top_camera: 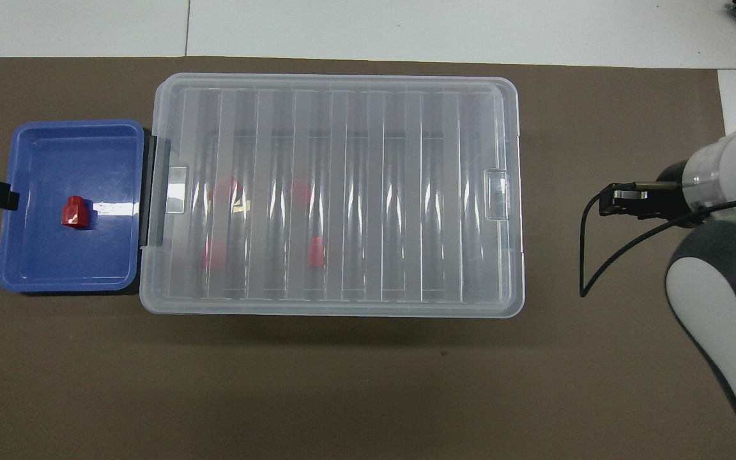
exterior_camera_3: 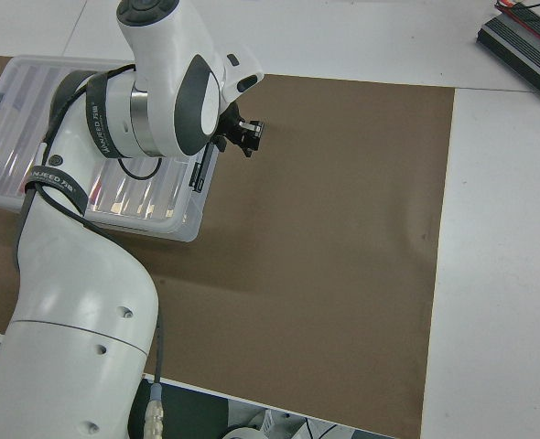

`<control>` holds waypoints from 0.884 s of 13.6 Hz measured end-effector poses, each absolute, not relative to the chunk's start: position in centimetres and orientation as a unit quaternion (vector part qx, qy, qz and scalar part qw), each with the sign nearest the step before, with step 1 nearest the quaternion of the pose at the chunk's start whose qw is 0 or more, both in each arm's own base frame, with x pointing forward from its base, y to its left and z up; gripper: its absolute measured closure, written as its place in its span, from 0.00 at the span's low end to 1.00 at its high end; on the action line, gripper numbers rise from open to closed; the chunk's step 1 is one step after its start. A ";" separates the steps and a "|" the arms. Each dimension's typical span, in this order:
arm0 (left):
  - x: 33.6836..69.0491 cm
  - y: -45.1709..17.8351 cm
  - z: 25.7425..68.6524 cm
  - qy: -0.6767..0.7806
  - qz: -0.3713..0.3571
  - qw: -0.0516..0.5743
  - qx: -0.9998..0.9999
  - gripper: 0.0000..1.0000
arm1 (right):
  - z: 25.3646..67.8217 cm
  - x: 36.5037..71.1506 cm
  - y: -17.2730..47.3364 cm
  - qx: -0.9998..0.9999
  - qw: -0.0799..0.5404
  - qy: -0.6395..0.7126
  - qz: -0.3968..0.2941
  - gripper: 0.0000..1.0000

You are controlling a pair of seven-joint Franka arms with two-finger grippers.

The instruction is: Place red block in blue tray from box

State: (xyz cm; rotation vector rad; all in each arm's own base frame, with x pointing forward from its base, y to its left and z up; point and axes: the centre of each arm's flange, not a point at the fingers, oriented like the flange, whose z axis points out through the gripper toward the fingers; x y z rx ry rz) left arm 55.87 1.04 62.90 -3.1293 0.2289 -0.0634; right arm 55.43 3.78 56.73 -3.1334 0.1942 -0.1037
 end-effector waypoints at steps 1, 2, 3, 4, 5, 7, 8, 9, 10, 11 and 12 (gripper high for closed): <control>56.6 1.0 62.0 0.074 -0.013 0.000 -0.997 0.00 | 58.2 55.4 3.1 -0.997 0.000 0.070 -0.037 0.29; 56.9 1.0 61.7 0.074 -0.010 0.000 -0.997 0.00 | 59.7 55.4 2.4 -0.996 0.001 0.076 -0.040 0.17; 56.9 1.0 61.8 0.074 -0.010 0.000 -0.997 0.00 | 61.1 55.3 1.9 -0.996 0.000 0.080 -0.041 0.05; 56.7 1.0 62.1 0.074 -0.010 0.000 -0.997 0.00 | 62.5 55.3 1.5 -0.996 -0.001 0.084 -0.041 0.01; 56.5 0.9 62.4 0.074 -0.010 0.000 -0.997 0.00 | 63.8 55.2 1.0 -0.995 -0.003 0.088 -0.042 0.01; 56.2 0.9 62.7 0.074 -0.009 0.000 -0.997 0.00 | 65.0 54.9 0.0 -0.995 -0.005 0.097 -0.028 0.00; 56.1 1.0 62.8 0.074 -0.009 0.001 -0.997 0.00 | 65.0 54.7 -0.4 -0.995 -0.007 0.101 -0.018 0.00; 56.1 1.1 62.8 0.072 -0.010 0.001 -0.997 0.00 | 64.9 54.6 -0.7 -0.995 -0.007 0.103 -0.011 0.00; 56.1 1.3 62.8 0.071 -0.009 0.001 -0.997 0.00 | 64.8 54.5 -0.6 -0.995 -0.008 0.102 -0.008 0.00; 56.0 1.3 62.7 0.070 -0.007 0.001 -0.997 0.00 | 64.8 54.5 -0.2 -0.995 -0.008 0.099 -0.007 0.00; 55.9 1.3 62.5 0.071 -0.004 0.000 -0.997 0.00 | 64.7 54.5 0.1 -0.995 -0.008 0.096 -0.005 0.00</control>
